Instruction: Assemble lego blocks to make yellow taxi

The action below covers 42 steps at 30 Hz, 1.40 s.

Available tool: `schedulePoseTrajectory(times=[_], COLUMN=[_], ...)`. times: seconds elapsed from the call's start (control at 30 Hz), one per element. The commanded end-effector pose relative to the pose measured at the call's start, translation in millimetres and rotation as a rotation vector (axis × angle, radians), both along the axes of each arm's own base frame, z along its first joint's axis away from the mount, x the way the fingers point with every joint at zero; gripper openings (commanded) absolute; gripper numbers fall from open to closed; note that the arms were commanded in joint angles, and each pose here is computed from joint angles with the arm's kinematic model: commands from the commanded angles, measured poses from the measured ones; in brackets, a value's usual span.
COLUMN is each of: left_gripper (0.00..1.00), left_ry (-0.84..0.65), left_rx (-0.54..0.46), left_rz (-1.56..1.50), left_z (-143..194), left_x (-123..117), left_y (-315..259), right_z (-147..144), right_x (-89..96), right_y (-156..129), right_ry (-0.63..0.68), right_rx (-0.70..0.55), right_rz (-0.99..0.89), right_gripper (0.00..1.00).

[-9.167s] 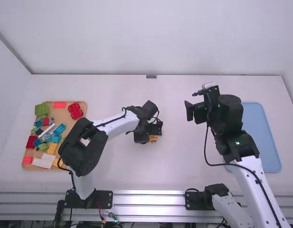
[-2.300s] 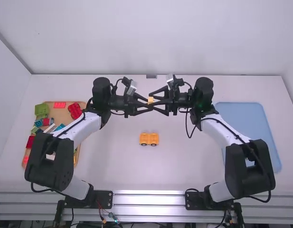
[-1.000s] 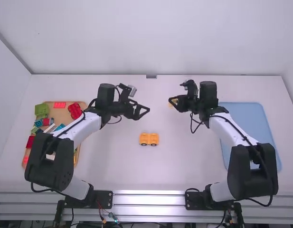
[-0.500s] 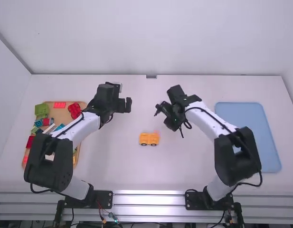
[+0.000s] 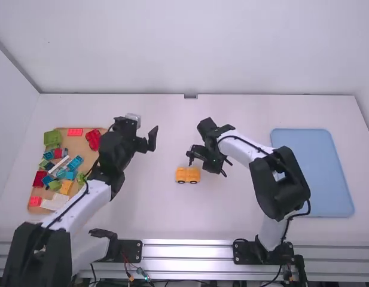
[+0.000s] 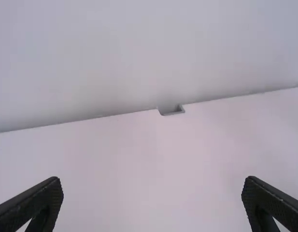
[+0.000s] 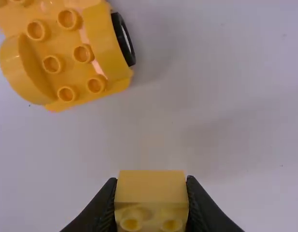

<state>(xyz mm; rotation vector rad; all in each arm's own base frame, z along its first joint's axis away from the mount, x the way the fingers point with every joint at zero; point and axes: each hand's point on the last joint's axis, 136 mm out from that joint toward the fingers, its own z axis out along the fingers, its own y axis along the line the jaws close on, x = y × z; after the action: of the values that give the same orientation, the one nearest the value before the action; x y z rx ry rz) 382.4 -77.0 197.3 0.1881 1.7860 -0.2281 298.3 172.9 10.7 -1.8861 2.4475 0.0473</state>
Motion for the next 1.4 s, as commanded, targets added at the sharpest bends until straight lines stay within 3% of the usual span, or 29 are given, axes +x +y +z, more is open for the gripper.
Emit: schedulePoseTrajectory(times=[0.0,0.3,0.4,0.5,0.57,0.6,0.67,0.7,0.93,1.1,1.2,1.23,1.37], left_gripper=[0.99,0.99,0.99,0.99,0.99,0.99,0.99,0.99,0.99,0.99,0.99,0.99,0.99], left_ry=[-0.039,-0.051,-0.048,-0.041,-0.035,-0.030,-0.027,-0.027,0.061,-0.057,-0.079,-0.107,-0.189], left_rx=[-0.012,-0.008,-0.008,-0.007,-0.007,-0.006,-0.003,-0.001,0.008,0.226,0.277,0.319,0.374], left_rz=[0.011,0.014,0.014,0.006,0.009,0.014,0.020,0.034,0.187,-0.321,-0.462,-0.640,-0.919], left_z=[8,14,13,11,10,8,7,7,-13,-12,-21,-34,-58], left_x=[-13,-27,-27,-28,-28,-28,-28,-27,-29,-45,-53,-68,-96], left_y=[8,10,10,9,9,10,11,14,39,-30,-46,-64,-89], right_z=[-13,-35,-39,-42,-42,-42,-42,-42,-12,44,53,55,45], right_x=[-7.7,-26.6,-28.3,-25.7,-24.9,-23.4,-22.1,-19.3,-15.7,-26.1,-36.6,-39.8,-31.2], right_y=[-6,-14,-17,-15,-14,-15,-15,-16,-3,12,10,3,-18], right_ry=[0.039,0.066,0.063,0.046,0.043,0.038,0.029,0.017,-0.022,-0.066,-0.082,-0.123,-0.222], right_rx=[-0.020,-0.032,-0.036,-0.024,-0.023,-0.025,-0.030,-0.036,0.055,0.359,0.482,0.574,0.636], right_rz=[0.011,0.040,0.039,0.039,0.037,0.037,0.040,0.035,0.005,0.075,0.134,0.146,0.070], right_gripper=[0.00,0.00,0.04,0.16,0.26,0.48,0.67,0.97,0.99,0.98,0.99,0.99,0.98])
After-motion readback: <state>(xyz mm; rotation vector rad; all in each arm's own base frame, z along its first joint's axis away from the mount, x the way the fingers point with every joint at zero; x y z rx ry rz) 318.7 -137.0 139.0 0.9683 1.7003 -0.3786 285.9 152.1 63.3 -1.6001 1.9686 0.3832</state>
